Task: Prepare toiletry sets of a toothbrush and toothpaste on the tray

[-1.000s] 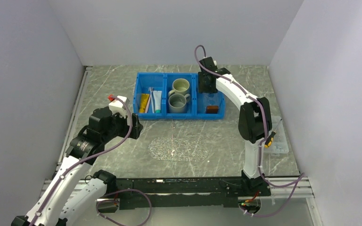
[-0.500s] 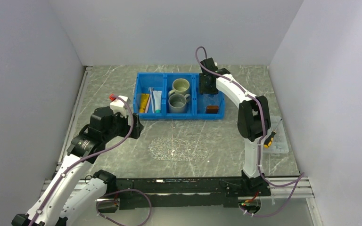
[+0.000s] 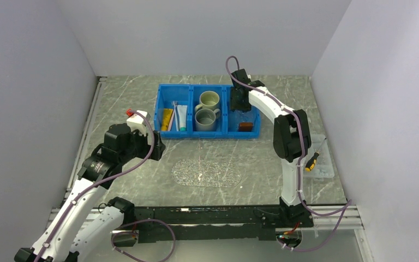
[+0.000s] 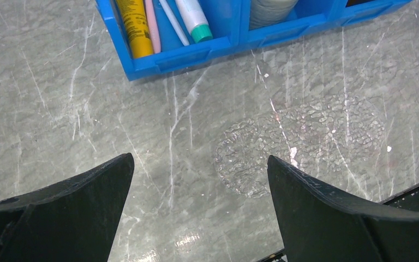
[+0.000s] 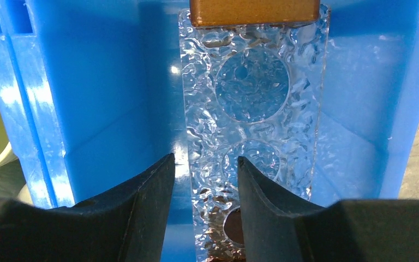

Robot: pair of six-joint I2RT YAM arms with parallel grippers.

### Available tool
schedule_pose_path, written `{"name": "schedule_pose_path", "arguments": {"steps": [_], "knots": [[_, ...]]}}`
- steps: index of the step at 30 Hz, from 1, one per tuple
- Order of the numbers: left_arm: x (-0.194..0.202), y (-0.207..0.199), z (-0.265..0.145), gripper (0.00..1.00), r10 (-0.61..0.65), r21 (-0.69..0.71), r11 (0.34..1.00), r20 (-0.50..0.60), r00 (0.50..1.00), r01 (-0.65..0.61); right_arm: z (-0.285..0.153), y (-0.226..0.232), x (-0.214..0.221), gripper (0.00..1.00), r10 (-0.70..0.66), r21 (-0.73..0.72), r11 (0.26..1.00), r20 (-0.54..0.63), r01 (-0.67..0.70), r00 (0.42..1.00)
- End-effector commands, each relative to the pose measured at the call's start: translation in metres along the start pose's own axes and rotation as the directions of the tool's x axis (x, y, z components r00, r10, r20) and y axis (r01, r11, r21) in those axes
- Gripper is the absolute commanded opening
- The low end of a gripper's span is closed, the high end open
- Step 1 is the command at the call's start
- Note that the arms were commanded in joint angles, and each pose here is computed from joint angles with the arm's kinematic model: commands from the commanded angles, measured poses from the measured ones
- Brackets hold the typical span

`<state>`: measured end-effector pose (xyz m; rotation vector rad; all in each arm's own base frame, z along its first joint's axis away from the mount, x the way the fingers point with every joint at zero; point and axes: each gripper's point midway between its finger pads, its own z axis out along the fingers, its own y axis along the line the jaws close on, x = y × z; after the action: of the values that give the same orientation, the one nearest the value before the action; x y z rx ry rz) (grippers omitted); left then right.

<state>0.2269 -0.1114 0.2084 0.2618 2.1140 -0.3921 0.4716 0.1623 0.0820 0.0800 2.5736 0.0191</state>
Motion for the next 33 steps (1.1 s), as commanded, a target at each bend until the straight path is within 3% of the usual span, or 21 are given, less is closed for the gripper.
{"name": "schedule_pose_path", "arguments": {"steps": [1,8,20,33], "knots": [[-0.007,-0.001,0.001,0.99,0.015,0.01,1.0,0.025,1.0,-0.015,0.0,0.006,-0.02,0.47,0.033,-0.025,0.999,0.054,-0.032,0.998],[-0.007,0.0,0.001,0.99,0.015,0.007,1.0,0.029,0.999,-0.015,0.004,0.006,-0.018,0.35,0.025,-0.02,1.0,0.044,-0.024,0.999],[-0.007,0.0,0.001,0.99,0.014,0.009,1.0,0.027,1.0,-0.014,-0.014,0.006,-0.033,0.0,0.011,-0.023,1.0,0.083,-0.009,0.996],[-0.008,0.002,-0.001,0.99,0.012,0.0,1.0,0.036,0.999,-0.012,-0.069,0.003,-0.066,0.0,0.009,-0.028,1.0,0.206,-0.004,0.978]]}}
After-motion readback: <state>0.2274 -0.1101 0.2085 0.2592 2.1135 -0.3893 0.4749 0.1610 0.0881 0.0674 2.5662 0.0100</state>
